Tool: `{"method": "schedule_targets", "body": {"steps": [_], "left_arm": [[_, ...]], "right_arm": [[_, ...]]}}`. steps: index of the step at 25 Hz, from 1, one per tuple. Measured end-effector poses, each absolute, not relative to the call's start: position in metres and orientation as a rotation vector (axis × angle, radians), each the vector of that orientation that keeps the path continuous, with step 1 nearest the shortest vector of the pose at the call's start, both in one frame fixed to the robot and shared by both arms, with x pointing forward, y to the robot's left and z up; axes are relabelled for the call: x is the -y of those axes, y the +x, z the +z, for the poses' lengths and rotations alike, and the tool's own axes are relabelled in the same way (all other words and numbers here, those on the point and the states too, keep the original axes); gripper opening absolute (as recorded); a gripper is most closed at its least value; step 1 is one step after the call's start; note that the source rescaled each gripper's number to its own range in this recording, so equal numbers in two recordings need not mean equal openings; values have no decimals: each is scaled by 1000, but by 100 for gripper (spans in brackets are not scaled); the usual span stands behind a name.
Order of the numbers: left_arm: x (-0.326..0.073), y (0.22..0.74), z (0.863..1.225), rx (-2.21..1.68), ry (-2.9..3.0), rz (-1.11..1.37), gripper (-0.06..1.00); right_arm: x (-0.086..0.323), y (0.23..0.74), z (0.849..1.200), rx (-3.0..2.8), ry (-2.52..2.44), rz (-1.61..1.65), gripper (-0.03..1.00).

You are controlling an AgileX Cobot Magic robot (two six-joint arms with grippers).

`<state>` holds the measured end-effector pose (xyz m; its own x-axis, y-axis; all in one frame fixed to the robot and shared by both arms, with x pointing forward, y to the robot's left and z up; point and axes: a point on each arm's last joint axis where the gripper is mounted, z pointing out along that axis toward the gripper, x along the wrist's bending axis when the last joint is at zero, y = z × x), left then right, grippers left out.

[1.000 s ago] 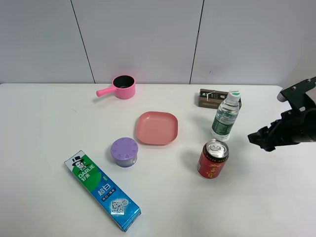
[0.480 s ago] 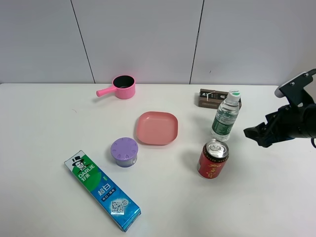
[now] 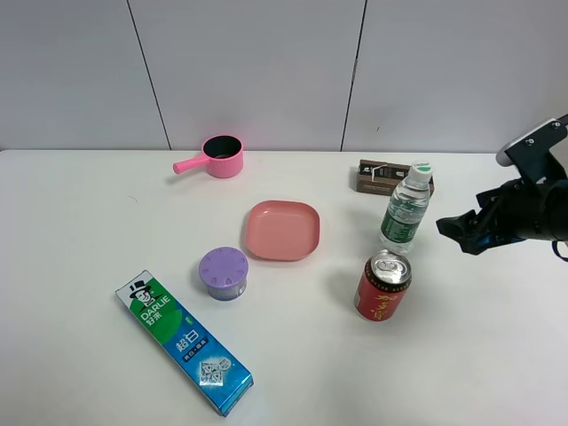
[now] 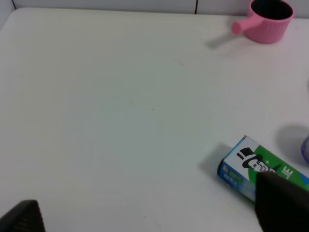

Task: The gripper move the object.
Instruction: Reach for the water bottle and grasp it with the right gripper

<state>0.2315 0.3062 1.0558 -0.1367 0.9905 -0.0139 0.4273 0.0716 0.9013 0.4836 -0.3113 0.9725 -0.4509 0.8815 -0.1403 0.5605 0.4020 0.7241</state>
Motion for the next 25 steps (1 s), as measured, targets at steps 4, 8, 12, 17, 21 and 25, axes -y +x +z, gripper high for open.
{"method": "schedule_targets", "body": {"steps": [4,8,12,17,21,25], "left_arm": [[-306,232,1056,-1656,1430,1028,100],[-306,232,1056,-1656,1430,1028,100],[-306,232,1056,-1656,1430,1028,100],[-306,232,1056,-1656,1430,1028,100],[-306,232,1056,-1656,1430,1028,100],[-306,232,1056,-1656,1430,1028,100]], "right_arm": [[311,485,974,-2137,1214,837,100],[311,486,975,-2120,1217,848,100],[311,486,975,-2122,1209,846,100],[311,486,975,-2122,1204,845,100],[311,486,976,-2114,1194,849,100],[311,487,977,-2102,1179,853,100]]}}
